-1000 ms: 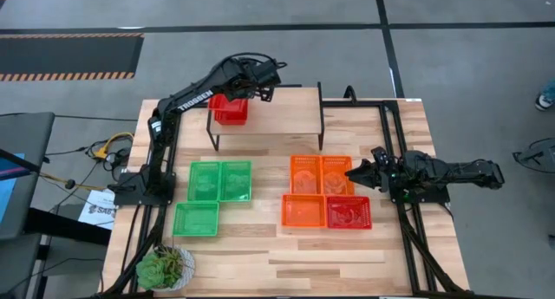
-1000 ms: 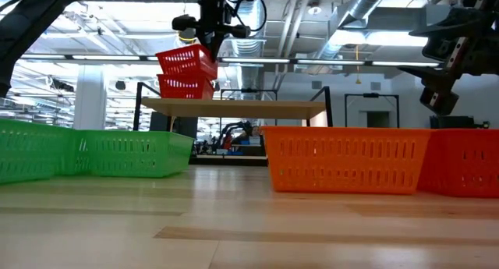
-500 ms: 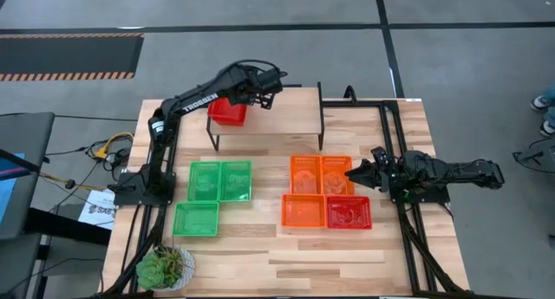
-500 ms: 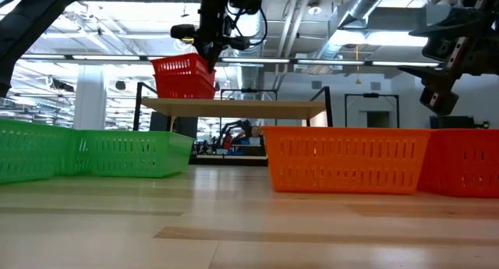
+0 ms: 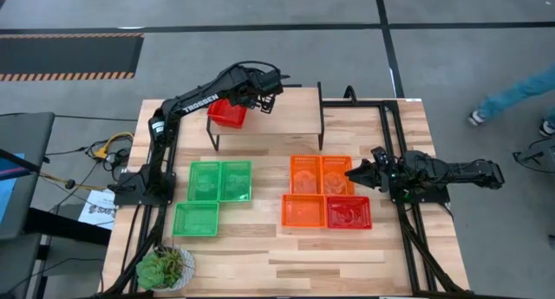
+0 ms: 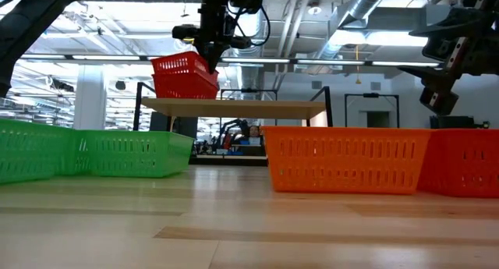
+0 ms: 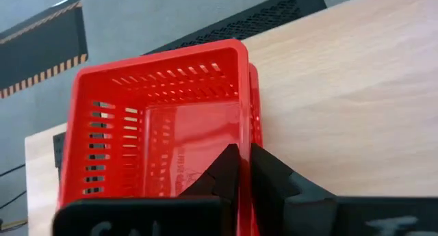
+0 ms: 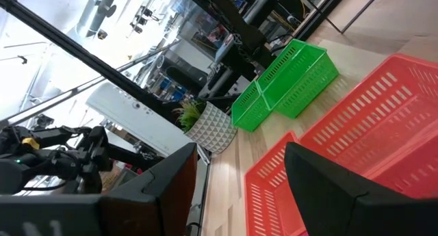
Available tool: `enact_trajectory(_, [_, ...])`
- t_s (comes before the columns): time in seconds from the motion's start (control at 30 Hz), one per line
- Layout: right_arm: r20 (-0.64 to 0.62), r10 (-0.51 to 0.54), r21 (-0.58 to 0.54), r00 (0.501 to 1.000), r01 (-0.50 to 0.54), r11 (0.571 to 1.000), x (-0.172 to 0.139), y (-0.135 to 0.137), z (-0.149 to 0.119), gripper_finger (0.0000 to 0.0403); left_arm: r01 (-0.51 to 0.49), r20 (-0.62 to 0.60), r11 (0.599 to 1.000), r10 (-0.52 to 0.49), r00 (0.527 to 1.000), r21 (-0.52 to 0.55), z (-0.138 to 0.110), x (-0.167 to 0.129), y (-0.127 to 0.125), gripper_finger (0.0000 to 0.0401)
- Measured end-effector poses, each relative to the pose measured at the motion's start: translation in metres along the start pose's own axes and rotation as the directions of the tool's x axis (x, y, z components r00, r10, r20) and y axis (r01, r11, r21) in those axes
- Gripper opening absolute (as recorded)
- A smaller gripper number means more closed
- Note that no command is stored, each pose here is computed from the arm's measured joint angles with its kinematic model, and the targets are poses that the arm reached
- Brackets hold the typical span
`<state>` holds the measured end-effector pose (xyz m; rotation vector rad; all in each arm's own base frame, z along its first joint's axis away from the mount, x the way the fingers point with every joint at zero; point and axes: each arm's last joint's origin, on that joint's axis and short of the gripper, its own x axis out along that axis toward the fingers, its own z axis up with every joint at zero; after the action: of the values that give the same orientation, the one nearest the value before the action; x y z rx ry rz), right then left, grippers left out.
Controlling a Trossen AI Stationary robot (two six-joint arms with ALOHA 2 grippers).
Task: Stack baskets on shelf by color
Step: Stack the bottom red bin on top of the red bin on the shelf
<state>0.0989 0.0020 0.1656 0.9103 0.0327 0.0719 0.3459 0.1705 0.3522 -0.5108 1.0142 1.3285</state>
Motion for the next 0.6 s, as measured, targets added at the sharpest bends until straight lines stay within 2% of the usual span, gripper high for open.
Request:
enact_trajectory(0.43, [0.000, 0.000, 0.002, 1.000, 0.000, 1.000, 0.000, 0.000, 0.000, 0.0244, 0.014, 0.014, 0.999, -0.015, 1.000, 0.030, 0.003, -0.005, 0.002, 0.0168])
enact_trajectory(0.53, [0.000, 0.000, 0.004, 1.000, 0.000, 1.000, 0.000, 0.000, 0.000, 0.0244, 0.053, 0.032, 0.999, -0.053, 0.998, -0.006, 0.007, -0.015, 0.005, 0.0186])
enact_trajectory(0.6, [0.000, 0.000, 0.005, 1.000, 0.000, 1.000, 0.000, 0.000, 0.000, 0.0244, 0.119, 0.049, 0.992, -0.116, 0.992, -0.049, 0.010, -0.023, 0.003, 0.0188])
